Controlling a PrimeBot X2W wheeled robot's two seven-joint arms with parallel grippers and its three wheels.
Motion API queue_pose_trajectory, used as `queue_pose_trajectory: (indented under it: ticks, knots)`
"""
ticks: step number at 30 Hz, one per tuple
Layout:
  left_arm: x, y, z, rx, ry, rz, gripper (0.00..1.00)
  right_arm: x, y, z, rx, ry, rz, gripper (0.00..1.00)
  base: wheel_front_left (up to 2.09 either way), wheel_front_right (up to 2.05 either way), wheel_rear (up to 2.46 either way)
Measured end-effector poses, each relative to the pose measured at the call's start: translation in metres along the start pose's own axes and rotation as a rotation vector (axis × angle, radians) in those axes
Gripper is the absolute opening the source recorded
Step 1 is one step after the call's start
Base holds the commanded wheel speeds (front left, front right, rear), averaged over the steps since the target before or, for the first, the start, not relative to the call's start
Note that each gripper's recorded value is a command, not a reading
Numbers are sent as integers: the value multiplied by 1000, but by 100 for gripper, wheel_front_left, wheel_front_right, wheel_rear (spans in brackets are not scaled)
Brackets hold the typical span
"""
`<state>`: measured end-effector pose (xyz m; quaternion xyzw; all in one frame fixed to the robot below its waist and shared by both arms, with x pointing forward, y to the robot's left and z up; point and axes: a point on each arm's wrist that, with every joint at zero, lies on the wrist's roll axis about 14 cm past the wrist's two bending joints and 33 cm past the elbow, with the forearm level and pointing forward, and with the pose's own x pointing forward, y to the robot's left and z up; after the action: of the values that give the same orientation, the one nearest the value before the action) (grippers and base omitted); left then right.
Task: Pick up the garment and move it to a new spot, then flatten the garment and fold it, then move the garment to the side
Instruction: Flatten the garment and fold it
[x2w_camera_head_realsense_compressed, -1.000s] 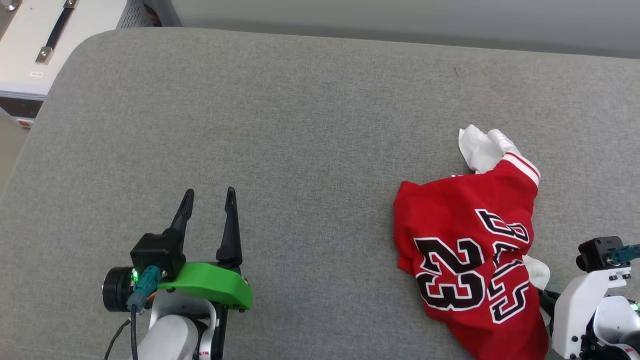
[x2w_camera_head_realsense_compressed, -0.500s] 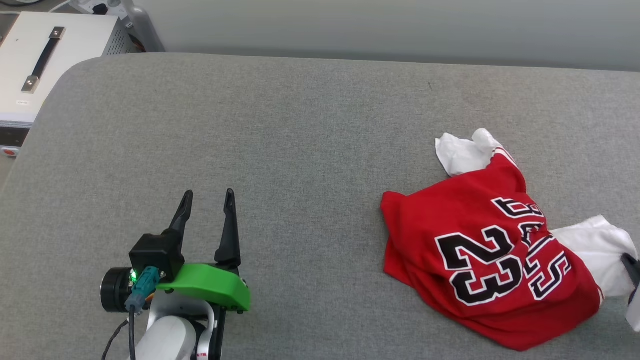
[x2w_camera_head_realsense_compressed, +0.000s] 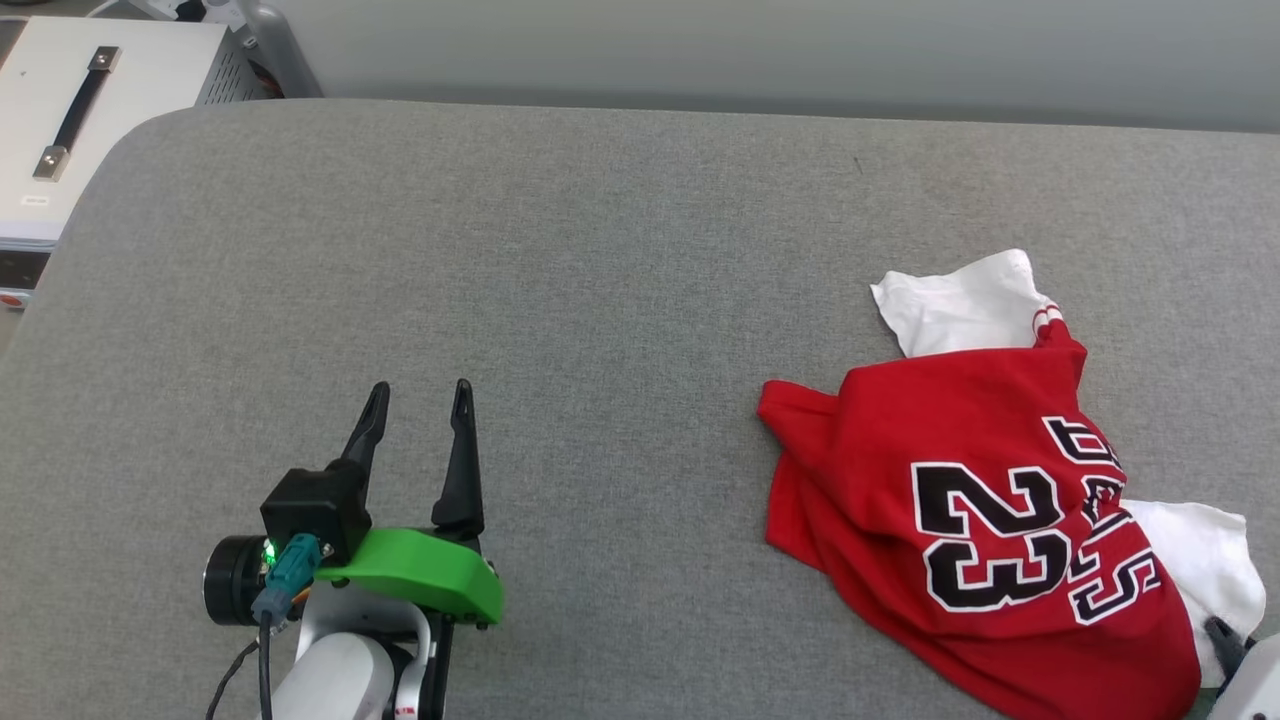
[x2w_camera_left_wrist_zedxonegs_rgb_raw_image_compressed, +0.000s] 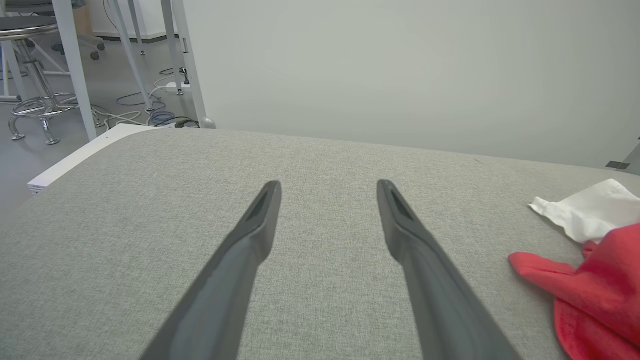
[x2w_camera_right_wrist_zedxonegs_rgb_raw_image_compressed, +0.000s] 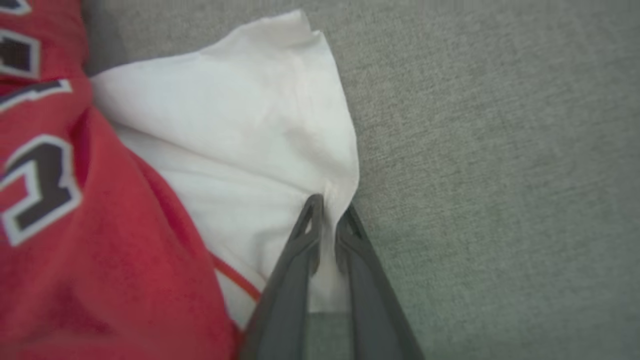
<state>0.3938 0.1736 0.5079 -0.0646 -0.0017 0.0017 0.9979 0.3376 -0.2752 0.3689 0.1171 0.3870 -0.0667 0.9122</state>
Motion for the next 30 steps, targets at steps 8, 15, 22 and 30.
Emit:
queue_pose_trajectory:
  ticks: [8, 15, 22, 30]
  knots:
    - [-5, 2, 9, 4, -23, 4, 100, -15, 30, 64, -34, -348, 57, 100, 0, 0, 0]
    - [-13, 5, 18, 3, -42, 11, 100, -44, 59, 102, -97, -567, 103, 100, 0, 0, 0]
    - [-23, 11, 25, 20, -56, 20, 100, -66, 93, 107, -127, -639, 181, 100, 0, 0, 0]
    - [-14, -10, 26, 18, -41, -63, 100, -87, 117, 118, -161, -720, 233, 100, 0, 0, 0]
